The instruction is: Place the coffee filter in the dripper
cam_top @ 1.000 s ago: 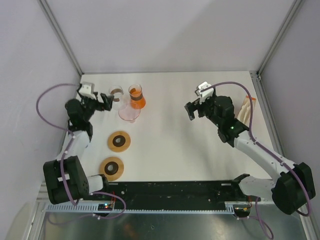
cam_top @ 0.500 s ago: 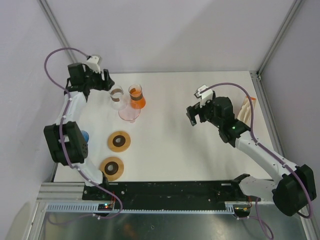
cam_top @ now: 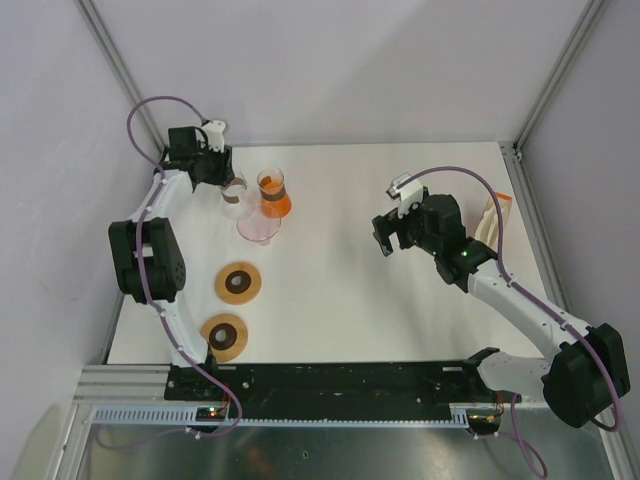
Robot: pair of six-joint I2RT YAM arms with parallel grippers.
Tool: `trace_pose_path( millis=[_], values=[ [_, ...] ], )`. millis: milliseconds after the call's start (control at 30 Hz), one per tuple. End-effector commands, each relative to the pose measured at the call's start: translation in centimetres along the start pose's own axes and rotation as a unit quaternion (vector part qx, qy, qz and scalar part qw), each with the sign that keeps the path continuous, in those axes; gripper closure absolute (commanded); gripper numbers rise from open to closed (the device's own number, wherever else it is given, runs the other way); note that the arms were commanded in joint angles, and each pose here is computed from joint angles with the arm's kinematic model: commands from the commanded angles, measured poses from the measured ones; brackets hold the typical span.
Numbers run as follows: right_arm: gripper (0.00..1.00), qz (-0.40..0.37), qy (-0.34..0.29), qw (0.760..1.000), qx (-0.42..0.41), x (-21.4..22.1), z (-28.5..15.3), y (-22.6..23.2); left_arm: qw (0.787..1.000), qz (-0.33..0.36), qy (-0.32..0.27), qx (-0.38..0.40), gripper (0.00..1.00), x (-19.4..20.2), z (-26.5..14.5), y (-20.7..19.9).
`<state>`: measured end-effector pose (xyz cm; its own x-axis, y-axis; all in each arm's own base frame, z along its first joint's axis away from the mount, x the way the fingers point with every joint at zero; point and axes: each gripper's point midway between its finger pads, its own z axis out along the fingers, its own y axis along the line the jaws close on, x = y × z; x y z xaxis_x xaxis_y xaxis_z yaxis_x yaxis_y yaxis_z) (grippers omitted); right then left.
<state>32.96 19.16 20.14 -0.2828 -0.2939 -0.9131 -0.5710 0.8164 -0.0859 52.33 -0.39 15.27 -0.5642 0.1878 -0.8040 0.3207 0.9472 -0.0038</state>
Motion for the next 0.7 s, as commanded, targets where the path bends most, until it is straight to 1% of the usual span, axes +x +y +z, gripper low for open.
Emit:
trace_pose_path(
  millis=[0,133,200,300,367,500,600,667],
  values=[
    [0.01,0.004,-0.018,1.0,0.009,-1.8,-0.4,-0.5,1.0,0.024,-0.005,-0.015,0.52,-1.2,0.0,0.4],
    [0.01,0.006,-0.018,1.0,0.011,-1.8,-0.4,-0.7,0.999,0.033,0.005,-0.005,0.58,-0.3,0.3,-0.2],
    [0.01,0.007,-0.02,1.0,0.009,-1.9,-0.3,-0.6,0.999,0.035,0.012,-0.006,0.65,0.3,0.6,-0.1],
    [0.01,0.008,-0.024,1.0,0.007,-2.0,-0.3,-0.6,0.999,0.037,0.017,-0.013,0.8,0.5,0.8,0.1],
    [0.01,0.007,-0.027,1.0,0.007,-2.2,-0.4,-0.6,0.999,0.04,0.017,-0.016,0.85,0.4,0.7,0.2],
    [0.01,0.007,-0.033,0.999,0.008,-2.6,-0.6,-0.8,0.998,0.051,0.021,-0.023,0.87,0.7,0.6,0.6],
    [0.01,0.007,-0.036,0.999,0.008,-2.8,-0.8,-0.8,0.998,0.057,0.027,-0.022,0.83,1.2,0.7,0.6],
    [0.01,0.007,-0.038,0.999,0.007,-2.9,-0.8,-0.9,0.998,0.06,0.031,-0.019,0.83,1.5,0.9,0.4]
  ],
)
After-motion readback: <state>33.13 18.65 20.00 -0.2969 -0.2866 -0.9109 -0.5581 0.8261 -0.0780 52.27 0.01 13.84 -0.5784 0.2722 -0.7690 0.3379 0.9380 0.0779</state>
